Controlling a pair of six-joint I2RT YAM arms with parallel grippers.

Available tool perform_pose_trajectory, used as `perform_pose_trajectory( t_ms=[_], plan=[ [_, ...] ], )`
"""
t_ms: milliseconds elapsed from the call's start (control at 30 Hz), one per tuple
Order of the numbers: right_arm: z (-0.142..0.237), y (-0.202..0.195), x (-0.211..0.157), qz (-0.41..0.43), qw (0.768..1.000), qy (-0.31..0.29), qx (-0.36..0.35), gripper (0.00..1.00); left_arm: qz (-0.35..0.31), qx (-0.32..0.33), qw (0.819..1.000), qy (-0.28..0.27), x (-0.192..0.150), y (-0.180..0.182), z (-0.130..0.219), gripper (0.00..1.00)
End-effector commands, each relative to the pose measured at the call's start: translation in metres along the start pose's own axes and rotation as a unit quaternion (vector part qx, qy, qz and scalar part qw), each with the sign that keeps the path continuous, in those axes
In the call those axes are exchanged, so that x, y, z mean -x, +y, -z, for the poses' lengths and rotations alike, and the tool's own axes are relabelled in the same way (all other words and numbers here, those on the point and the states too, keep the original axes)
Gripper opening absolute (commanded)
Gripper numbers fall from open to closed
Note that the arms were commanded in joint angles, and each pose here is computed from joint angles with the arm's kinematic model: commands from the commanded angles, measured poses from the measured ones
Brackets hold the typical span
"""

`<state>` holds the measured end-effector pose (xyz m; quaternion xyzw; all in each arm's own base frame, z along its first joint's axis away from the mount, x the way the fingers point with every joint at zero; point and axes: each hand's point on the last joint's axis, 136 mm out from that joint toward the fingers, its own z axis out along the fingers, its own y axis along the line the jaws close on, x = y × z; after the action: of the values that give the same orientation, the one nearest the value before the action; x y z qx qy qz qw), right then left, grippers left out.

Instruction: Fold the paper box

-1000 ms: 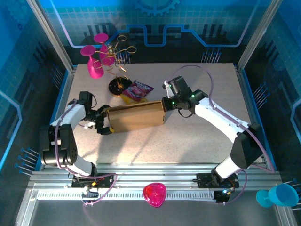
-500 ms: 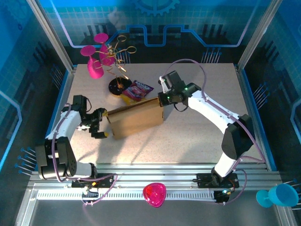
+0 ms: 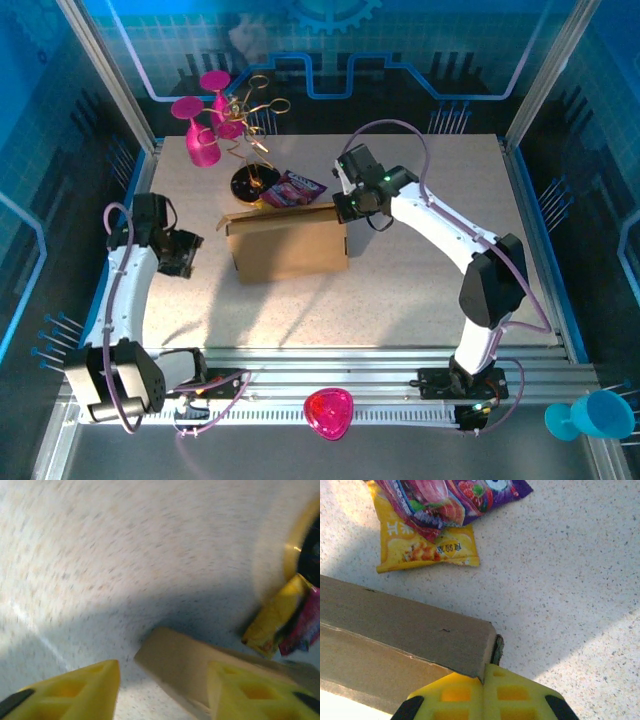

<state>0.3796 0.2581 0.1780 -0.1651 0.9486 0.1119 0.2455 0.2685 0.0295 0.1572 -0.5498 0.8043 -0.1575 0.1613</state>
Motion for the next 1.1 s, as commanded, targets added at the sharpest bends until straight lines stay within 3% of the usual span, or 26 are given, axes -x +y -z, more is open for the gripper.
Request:
perform_pose_trajectory(
  t_ms=[0, 67, 133, 333, 433, 700, 833, 1067],
  plan=[
    [-0.005, 0.0, -0.017, 0.024, 0.999, 0.042, -0.012, 0.0, -0.242, -0.064, 0.967, -0.05, 0.006, -0.049, 0.028, 0.41],
    [-0.005, 0.0, -0.017, 0.027, 0.999, 0.043, -0.01, 0.0, -0.358, -0.106, 0.927, -0.032, -0.014, -0.072, 0.031, 0.39],
    [-0.006, -0.001, -0.016, 0.028, 0.999, 0.042, -0.008, 0.0, -0.422, -0.117, 0.899, -0.007, -0.03, -0.075, 0.026, 0.37],
    [-0.001, 0.0, -0.015, 0.03, 0.999, 0.036, -0.005, 0.0, -0.495, -0.112, 0.861, 0.022, -0.051, -0.06, 0.017, 0.43],
    [0.003, 0.001, -0.014, 0.033, 0.999, 0.032, -0.002, 0.0, -0.518, -0.067, 0.853, -0.004, -0.038, -0.052, 0.015, 0.56],
    [0.01, -0.001, -0.014, 0.028, 0.999, 0.027, 0.004, 0.0, -0.547, -0.063, 0.834, 0.018, -0.038, -0.062, 0.002, 0.58],
    [0.012, 0.0, -0.014, 0.025, 0.999, 0.024, 0.009, 0.0, -0.539, -0.068, 0.839, 0.025, -0.038, -0.068, -0.004, 0.56],
    [0.015, -0.002, -0.016, 0.02, 1.0, 0.02, 0.009, 0.0, -0.516, -0.092, 0.85, 0.042, -0.041, -0.083, -0.009, 0.39]
  ],
)
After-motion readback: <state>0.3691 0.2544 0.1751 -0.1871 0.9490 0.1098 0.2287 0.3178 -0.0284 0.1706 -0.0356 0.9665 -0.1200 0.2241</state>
